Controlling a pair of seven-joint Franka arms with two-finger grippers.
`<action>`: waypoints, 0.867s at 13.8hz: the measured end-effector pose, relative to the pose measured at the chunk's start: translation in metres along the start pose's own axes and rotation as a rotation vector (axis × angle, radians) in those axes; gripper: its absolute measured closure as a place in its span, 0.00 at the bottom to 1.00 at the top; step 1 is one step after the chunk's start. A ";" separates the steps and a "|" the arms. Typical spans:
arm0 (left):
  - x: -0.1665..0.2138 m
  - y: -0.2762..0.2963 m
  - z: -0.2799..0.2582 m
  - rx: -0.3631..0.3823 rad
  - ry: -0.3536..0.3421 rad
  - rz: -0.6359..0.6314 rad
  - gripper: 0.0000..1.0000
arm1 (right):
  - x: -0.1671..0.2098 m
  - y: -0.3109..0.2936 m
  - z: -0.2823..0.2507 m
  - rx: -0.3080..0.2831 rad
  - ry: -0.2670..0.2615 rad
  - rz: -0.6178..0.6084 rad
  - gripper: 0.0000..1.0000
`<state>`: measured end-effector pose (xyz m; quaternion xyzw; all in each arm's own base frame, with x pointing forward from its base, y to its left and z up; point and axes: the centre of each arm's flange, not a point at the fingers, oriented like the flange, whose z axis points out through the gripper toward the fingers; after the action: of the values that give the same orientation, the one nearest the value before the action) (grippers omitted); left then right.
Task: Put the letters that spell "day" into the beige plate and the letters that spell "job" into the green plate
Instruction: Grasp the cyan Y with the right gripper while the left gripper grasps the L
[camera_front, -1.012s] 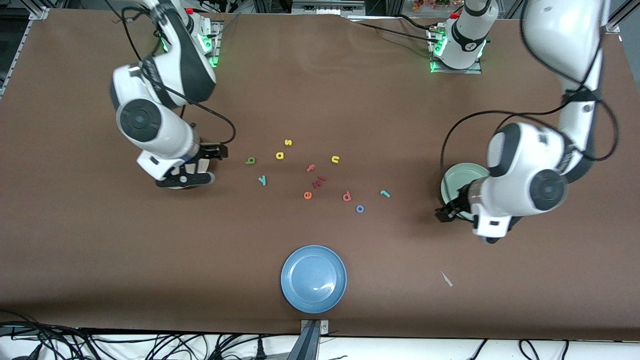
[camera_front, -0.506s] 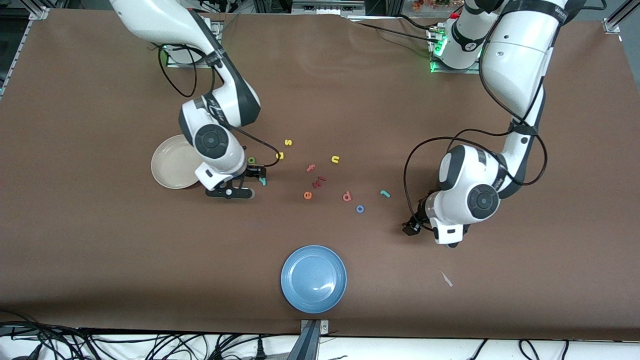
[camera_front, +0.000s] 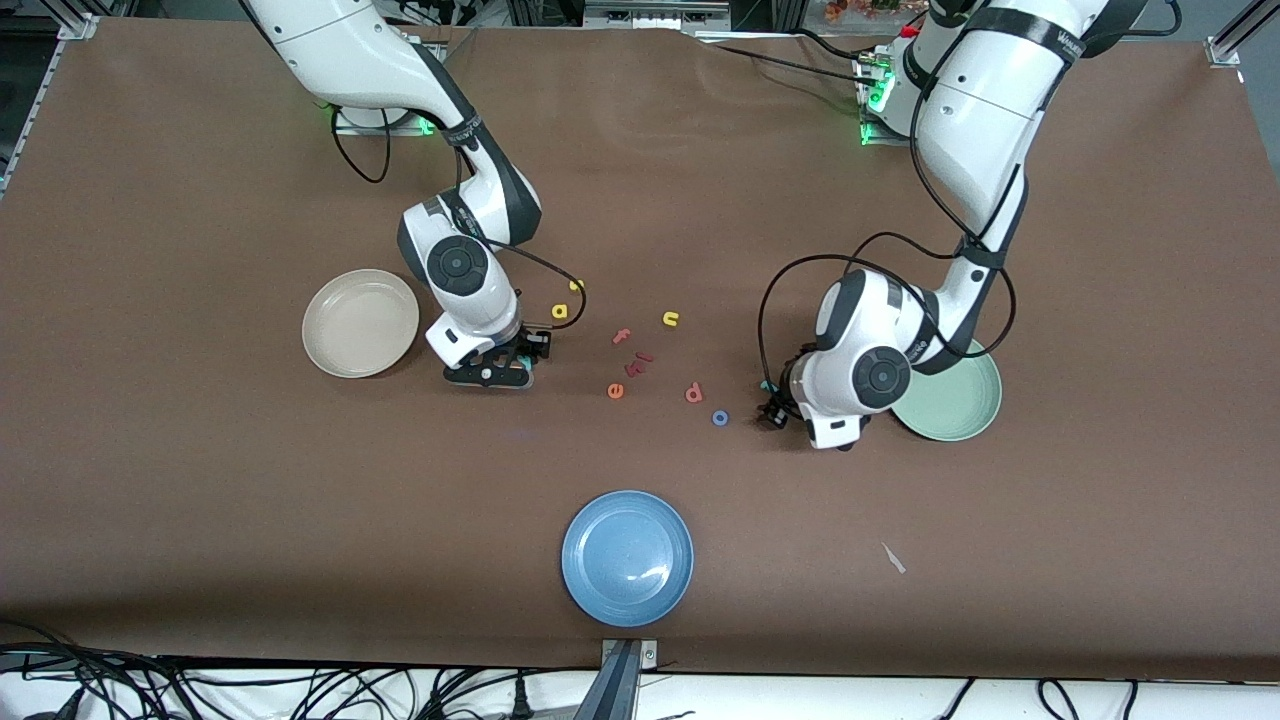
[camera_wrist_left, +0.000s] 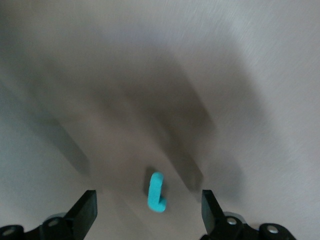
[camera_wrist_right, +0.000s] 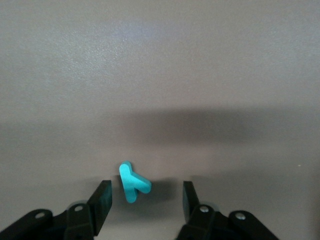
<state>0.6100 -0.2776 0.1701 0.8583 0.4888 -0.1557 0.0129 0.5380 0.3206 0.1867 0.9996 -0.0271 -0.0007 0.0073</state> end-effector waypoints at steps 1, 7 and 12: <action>-0.002 -0.002 0.003 0.007 -0.003 -0.001 0.15 | -0.002 -0.002 0.002 -0.001 -0.001 -0.004 0.34; 0.005 -0.006 -0.003 -0.015 0.005 -0.015 0.41 | -0.004 -0.008 0.009 0.009 0.017 -0.014 0.49; 0.003 -0.007 0.001 -0.041 0.013 -0.020 0.47 | -0.003 -0.008 0.008 0.011 0.021 -0.014 0.75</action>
<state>0.6058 -0.2716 0.1695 0.8539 0.5004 -0.1404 0.0256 0.5353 0.3291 0.1786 0.9998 -0.0199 0.0100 0.0020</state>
